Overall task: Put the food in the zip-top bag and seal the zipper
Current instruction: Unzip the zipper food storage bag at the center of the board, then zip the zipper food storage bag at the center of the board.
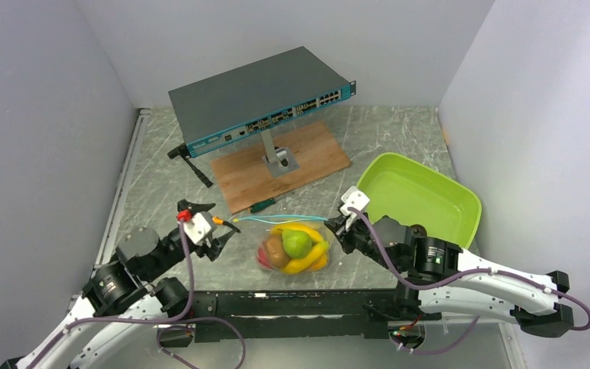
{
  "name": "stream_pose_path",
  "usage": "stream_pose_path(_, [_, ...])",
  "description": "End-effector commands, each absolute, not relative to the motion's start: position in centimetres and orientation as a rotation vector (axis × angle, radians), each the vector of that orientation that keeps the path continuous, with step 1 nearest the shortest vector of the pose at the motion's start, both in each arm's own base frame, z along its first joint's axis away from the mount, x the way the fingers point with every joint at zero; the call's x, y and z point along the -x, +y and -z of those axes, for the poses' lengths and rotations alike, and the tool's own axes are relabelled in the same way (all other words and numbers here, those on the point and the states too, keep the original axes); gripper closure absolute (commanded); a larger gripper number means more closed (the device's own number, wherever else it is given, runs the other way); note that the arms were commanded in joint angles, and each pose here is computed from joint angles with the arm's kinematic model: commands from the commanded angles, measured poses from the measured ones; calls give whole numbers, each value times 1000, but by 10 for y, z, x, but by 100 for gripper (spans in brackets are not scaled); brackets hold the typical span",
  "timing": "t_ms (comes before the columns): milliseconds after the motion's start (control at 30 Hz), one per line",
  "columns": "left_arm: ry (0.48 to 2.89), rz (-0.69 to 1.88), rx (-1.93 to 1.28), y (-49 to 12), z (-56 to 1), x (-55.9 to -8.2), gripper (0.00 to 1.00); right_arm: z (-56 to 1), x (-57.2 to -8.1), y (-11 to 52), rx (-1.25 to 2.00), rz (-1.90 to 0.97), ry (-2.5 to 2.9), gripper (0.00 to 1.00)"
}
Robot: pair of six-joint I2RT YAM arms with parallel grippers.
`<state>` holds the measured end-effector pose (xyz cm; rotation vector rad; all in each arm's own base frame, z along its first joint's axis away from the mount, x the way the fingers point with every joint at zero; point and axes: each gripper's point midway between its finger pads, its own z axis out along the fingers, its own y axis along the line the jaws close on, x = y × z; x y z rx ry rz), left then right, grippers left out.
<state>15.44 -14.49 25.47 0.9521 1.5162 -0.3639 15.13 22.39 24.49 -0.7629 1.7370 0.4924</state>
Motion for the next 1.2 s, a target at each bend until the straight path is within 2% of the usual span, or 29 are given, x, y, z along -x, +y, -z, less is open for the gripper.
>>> stream_pose_path(0, [1385, 595, -502, -149, -296, -165, 23, -268, -149, 222, 714, -565, 1663, 100])
stream_pose_path(67, [1371, 643, -429, -151, -286, -168, 25, -270, -150, 219, 703, -553, 1666, 100])
stream_pose_path(167, [1365, 653, -384, -149, -271, -171, 18, -272, -151, 213, 695, -531, 1676, 100])
stream_pose_path(333, [1288, 750, -521, -174, -267, -156, 8, -271, -154, 207, 674, -506, 1683, 100])
stream_pose_path(433, [1324, 799, -640, -194, -259, -151, 9, -273, -154, 206, 670, -507, 1680, 100])
stream_pose_path(567, [1421, 767, -732, -203, -246, -155, 24, -272, -153, 211, 710, -501, 1689, 100])
stream_pose_path(633, [1445, 730, -747, -201, -246, -158, 41, -270, -153, 213, 738, -476, 1709, 100])
stream_pose_path(700, [1455, 680, -777, -197, -246, -161, 50, -266, -153, 218, 782, -451, 1729, 100])
stream_pose_path(767, [1451, 654, -816, -196, -245, -161, 57, -261, -153, 222, 830, -421, 1753, 93])
stream_pose_path(867, [1449, 639, -870, -198, -244, -159, 76, -258, -155, 227, 874, -386, 1768, 87])
stream_pose_path(933, [1441, 648, -921, -201, -244, -154, 85, -258, -155, 231, 907, -376, 1765, 81])
stream_pose_path(967, [1439, 653, -933, -202, -245, -153, 88, -260, -155, 232, 920, -376, 1765, 82])
stream_pose_path(1000, [1435, 658, -947, -203, -245, -152, 89, -262, -155, 233, 920, -374, 1764, 89])
stream_pose_path(1033, [1433, 662, -956, -204, -246, -151, 87, -264, -157, 232, 908, -370, 1759, 100])
stream_pose_path(1067, [1438, 662, -960, -204, -246, -151, 82, -265, -157, 232, 899, -373, 1754, 100])
stream_pose_path(1100, [1455, 657, -947, -203, -246, -152, 71, -265, -157, 231, 892, -374, 1750, 100])
stream_pose_path(1167, [1513, 635, -850, -195, -248, -160, 42, -268, -158, 226, 872, -371, 1742, 100])
